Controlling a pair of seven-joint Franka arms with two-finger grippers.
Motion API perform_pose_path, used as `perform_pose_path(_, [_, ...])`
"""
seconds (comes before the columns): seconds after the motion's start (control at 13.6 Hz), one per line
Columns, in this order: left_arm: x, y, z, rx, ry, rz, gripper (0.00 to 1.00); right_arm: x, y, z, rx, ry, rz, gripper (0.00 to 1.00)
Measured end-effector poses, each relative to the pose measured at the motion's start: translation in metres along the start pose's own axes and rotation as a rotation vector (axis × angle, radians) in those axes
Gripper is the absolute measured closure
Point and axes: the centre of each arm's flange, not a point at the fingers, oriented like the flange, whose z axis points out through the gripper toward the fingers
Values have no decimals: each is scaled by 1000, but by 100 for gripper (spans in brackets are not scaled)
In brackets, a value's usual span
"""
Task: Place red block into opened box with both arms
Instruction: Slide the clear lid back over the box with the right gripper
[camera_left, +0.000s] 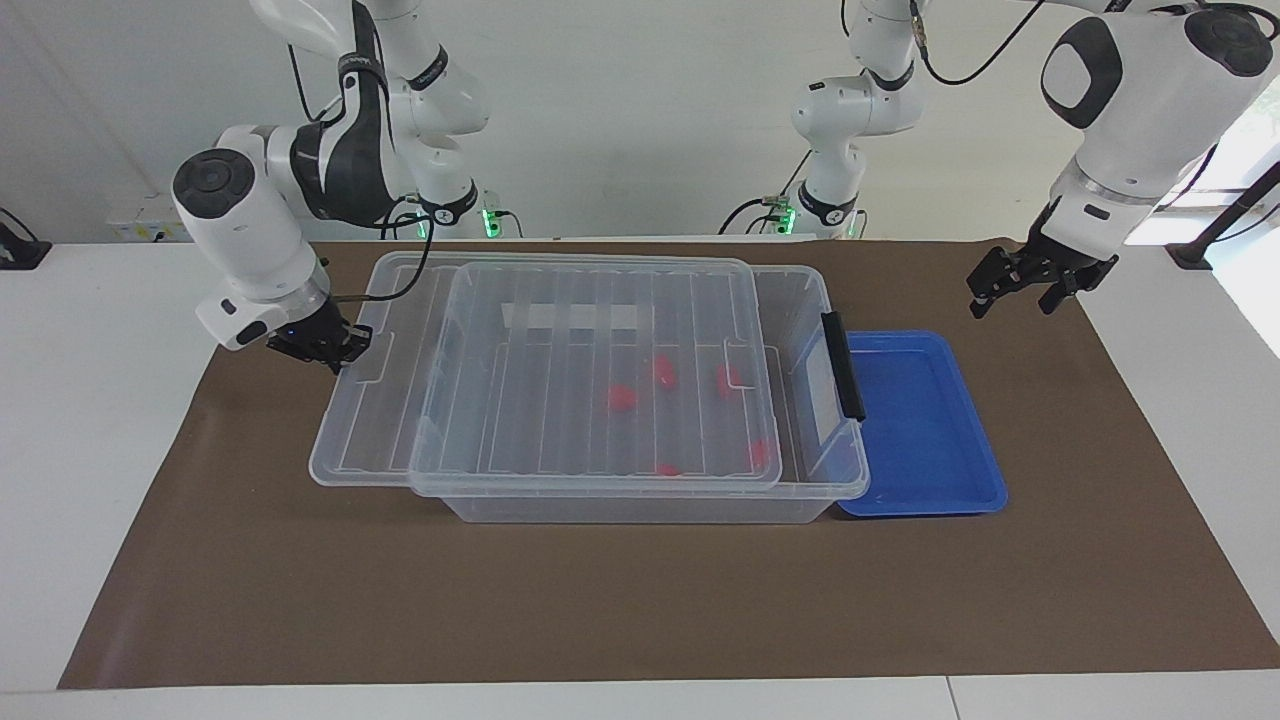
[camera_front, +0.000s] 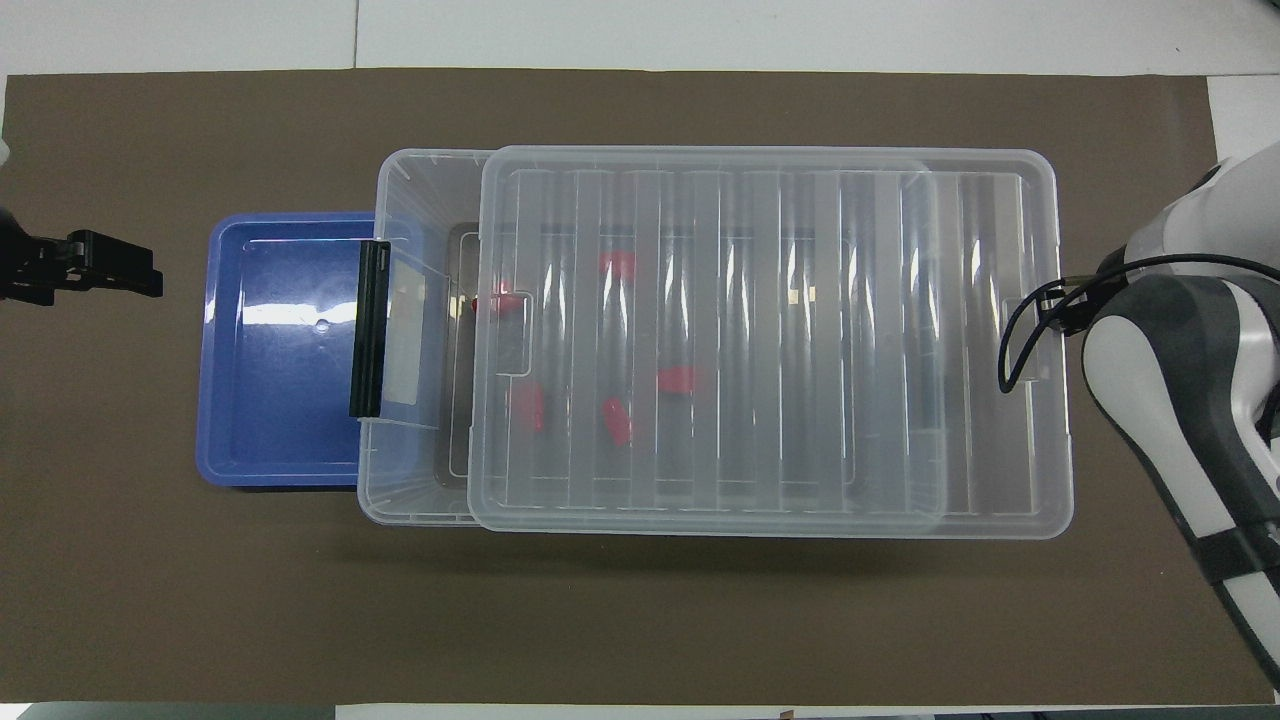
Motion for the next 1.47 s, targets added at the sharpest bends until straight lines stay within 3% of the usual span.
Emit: perform_pose_path(1.47, [-2, -1, -2, 0, 2, -2, 0, -3, -63, -5, 13, 60, 76, 99])
